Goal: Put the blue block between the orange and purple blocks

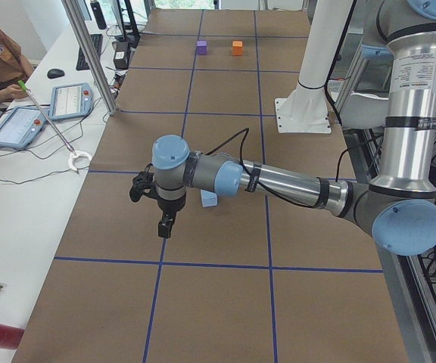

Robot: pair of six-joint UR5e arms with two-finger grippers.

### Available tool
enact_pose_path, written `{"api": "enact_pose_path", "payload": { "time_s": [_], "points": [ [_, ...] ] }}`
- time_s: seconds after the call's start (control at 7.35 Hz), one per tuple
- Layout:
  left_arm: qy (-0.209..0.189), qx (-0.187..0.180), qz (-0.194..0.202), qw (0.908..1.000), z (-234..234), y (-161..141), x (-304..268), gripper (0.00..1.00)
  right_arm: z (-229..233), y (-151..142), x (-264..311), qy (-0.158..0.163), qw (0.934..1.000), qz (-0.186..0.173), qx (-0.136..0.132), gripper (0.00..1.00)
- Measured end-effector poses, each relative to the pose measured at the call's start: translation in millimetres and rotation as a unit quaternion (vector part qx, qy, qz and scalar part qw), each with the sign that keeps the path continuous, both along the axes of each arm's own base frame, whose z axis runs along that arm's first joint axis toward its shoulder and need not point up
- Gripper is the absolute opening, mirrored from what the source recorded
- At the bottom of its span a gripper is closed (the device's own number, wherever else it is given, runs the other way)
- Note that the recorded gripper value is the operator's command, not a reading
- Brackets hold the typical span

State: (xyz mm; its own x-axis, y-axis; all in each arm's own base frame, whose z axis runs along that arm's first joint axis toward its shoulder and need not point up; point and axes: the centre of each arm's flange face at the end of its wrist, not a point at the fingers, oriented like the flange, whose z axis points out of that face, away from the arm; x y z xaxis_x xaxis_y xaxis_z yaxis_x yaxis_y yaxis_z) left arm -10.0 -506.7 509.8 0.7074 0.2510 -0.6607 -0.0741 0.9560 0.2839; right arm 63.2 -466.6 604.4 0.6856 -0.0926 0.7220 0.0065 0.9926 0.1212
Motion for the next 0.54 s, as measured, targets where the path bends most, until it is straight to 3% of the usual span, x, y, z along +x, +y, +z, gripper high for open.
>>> {"api": "enact_pose_path", "payload": {
  "time_s": [0.54],
  "points": [
    [0.045, -0.115, -0.066, 0.9902, -53.2, 17.6, 99.8, 1.0, -6.9, -3.6, -7.0, 0.003, 0.9999, -0.008, 0.006, 1.0]
  ]
}}
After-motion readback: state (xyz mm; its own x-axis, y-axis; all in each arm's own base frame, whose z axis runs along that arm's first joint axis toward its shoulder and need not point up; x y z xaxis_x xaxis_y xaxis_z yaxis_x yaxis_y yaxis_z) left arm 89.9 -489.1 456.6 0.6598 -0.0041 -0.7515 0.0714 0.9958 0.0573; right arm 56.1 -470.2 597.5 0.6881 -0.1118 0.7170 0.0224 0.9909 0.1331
